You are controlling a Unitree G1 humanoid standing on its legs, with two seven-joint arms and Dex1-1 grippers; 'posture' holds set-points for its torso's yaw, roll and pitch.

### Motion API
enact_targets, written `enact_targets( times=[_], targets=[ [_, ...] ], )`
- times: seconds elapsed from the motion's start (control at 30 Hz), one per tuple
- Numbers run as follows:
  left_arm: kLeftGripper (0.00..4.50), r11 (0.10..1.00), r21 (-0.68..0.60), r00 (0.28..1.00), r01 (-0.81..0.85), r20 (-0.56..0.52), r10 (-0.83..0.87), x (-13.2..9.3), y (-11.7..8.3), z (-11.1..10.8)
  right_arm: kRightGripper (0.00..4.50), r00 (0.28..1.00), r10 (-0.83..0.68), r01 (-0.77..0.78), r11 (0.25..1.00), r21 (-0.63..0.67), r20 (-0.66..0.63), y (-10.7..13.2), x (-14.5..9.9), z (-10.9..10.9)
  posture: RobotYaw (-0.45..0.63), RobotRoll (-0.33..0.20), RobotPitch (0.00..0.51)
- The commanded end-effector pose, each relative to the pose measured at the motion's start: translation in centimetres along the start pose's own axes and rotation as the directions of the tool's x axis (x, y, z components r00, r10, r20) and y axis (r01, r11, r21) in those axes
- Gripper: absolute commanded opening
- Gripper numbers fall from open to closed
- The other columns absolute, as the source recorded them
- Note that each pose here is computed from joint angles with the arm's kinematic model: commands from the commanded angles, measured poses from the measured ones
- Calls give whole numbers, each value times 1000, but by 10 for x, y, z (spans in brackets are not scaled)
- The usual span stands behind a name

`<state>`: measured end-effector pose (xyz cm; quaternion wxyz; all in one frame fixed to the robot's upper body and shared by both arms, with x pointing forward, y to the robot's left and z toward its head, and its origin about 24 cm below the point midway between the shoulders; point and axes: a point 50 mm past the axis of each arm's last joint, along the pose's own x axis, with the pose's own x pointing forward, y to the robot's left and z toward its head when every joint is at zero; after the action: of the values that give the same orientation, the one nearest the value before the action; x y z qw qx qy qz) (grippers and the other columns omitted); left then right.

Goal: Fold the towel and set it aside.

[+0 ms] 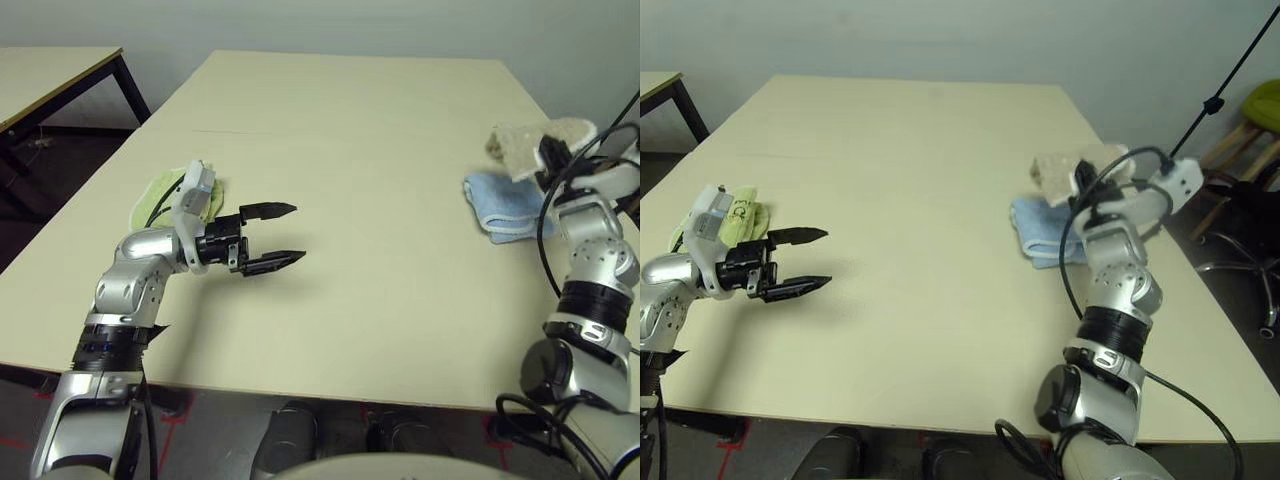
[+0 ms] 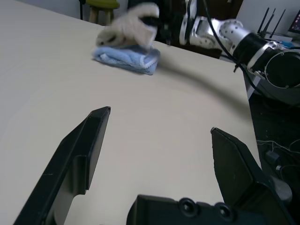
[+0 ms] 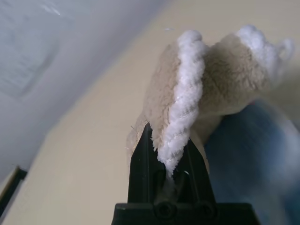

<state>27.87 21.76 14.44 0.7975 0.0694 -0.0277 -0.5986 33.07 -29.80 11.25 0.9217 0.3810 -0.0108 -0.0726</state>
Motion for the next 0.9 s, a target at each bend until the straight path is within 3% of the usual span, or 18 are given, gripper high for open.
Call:
enact_targets(
  times=[0.03, 0.17, 0.47, 0.77, 0.9],
  targets=[
    [4500, 1000, 0, 1000, 6, -9, -6, 1, -1, -4, 38, 995, 19, -17, 1000, 18, -100, -6, 0, -11, 99, 0, 21],
    [4500, 1000, -6, 1000, -3, -4, 3, 2, -2, -4, 1035, 983, -9, 16, 999, 37, -182, -15, -3, -23, 96, 0, 20],
    [4500, 997, -57, 998, -56, -1, 56, 2, -7, -3, 4422, 974, 8, -5, 1000, 15, -225, -17, -40, -13, 93, 0, 32],
    [4500, 965, -153, 975, -212, 35, 220, -7, -10, -1, 4422, 880, 217, -270, 960, -71, -422, 10, -104, 3, 52, 0, 54],
    [4500, 902, -146, 908, -406, 44, 416, -13, 1, -1, 4422, 889, 318, -393, 899, -195, -329, 30, -103, 26, 50, 0, 55]
  ],
)
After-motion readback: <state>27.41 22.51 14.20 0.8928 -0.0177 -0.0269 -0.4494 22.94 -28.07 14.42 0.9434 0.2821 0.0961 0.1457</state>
